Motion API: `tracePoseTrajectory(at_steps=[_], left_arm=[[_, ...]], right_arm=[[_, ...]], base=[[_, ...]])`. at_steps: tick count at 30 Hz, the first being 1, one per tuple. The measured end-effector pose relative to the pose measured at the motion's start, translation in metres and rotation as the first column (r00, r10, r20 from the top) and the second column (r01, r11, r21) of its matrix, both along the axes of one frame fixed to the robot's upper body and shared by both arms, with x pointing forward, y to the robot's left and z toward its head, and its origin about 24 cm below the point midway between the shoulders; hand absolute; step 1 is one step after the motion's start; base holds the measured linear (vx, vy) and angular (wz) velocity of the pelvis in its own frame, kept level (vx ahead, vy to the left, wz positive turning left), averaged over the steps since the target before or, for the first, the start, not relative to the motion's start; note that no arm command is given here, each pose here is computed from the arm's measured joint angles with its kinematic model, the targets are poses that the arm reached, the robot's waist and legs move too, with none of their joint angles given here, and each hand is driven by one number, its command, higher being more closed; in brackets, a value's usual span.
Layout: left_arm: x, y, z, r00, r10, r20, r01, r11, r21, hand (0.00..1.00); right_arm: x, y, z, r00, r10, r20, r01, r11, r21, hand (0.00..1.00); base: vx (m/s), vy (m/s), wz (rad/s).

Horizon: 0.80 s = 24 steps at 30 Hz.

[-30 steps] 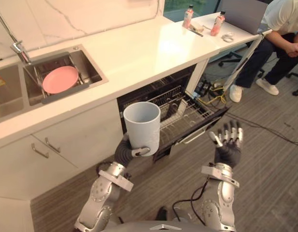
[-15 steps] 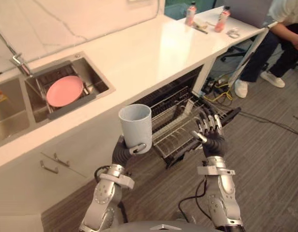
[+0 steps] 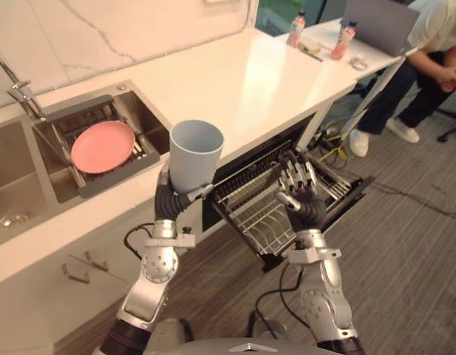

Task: Walk over to the sink, pick up the cup, carry it to the dishwasher, place the cup inside the dishwasher, then close the dishwasher door

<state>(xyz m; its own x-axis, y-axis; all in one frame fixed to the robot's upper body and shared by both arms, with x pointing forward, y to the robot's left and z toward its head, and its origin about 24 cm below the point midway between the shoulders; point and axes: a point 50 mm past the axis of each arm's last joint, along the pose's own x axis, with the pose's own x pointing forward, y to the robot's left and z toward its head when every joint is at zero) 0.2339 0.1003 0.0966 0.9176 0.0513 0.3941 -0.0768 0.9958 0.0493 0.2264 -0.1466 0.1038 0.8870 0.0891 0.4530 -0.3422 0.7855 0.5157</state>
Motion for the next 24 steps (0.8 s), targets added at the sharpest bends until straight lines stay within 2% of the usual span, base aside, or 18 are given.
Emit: tracePoseTrajectory(at_steps=[3, 8, 16, 24], left_arm=[[0.004, -0.007, -0.005, 0.998, 0.066, 0.000, -0.066, 0.993, 0.098, 1.00], [0.003, -0.011, -0.011, 0.990, 0.139, 0.025, -0.141, 0.973, 0.181, 1.00], [0.001, -0.016, -0.019, 0.983, 0.180, 0.043, -0.185, 0.955, 0.232, 1.00], [-0.005, -0.034, -0.028, 0.990, 0.132, 0.050, -0.141, 0.946, 0.291, 1.00]], right_arm=[[0.004, 0.015, 0.005, 0.995, 0.092, 0.028, -0.093, 0.995, 0.024, 0.00], [0.002, 0.047, 0.003, 0.969, 0.245, 0.000, -0.245, 0.969, 0.013, 0.00], [0.003, 0.053, 0.005, 0.962, 0.273, -0.004, -0.273, 0.962, 0.013, 0.00], [0.003, 0.058, 0.004, 0.963, 0.269, -0.025, -0.268, 0.963, 0.038, 0.00]], base=[[0.04, -0.029, -0.10], [-0.03, -0.031, -0.09], [-0.04, -0.010, -0.02], [-0.04, -0.030, 0.04]])
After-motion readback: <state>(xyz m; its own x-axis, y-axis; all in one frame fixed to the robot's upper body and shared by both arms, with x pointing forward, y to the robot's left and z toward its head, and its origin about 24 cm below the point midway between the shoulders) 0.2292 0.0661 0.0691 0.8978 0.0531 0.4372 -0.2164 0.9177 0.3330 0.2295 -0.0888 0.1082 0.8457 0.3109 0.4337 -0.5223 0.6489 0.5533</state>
